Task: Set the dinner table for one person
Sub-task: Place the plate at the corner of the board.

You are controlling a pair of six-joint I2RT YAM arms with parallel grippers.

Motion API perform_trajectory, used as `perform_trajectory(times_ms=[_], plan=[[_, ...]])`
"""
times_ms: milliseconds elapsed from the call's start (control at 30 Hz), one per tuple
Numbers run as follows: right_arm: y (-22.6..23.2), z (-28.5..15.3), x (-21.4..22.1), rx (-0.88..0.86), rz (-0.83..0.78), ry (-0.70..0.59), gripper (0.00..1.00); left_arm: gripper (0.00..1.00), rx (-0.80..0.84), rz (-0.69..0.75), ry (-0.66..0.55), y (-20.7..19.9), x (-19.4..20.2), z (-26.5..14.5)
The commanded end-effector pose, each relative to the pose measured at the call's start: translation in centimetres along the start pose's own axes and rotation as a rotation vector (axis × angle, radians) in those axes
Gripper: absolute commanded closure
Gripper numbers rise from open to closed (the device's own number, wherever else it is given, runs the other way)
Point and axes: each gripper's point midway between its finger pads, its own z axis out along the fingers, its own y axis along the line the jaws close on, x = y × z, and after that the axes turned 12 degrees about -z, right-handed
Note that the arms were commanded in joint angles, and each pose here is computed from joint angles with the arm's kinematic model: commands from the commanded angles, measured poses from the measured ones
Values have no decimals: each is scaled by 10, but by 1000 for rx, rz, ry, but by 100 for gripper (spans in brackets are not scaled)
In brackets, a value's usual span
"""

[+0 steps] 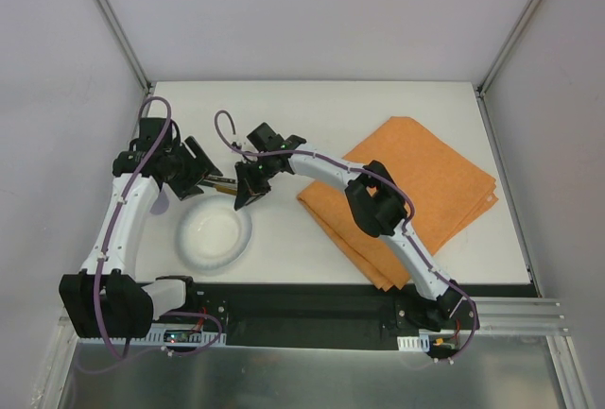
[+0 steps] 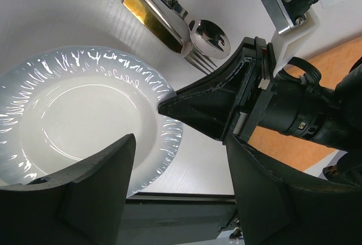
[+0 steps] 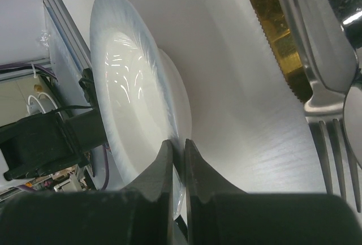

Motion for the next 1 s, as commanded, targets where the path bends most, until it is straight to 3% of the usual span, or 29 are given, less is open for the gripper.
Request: perform_trajectory(times_ms=[0, 267, 700, 967], plan=[[-32, 14, 5, 125, -6, 6, 95, 34, 21, -25, 30, -3, 6, 5], [-39, 17, 13, 133, -3, 19, 89, 35, 38, -38, 42, -5, 9, 6], [-47, 16, 14, 154, 1, 16, 60, 34, 59, -34, 64, -11, 9, 10], [-46, -48, -7, 208, 32, -83, 43, 34, 113, 37, 29, -34, -6, 0]])
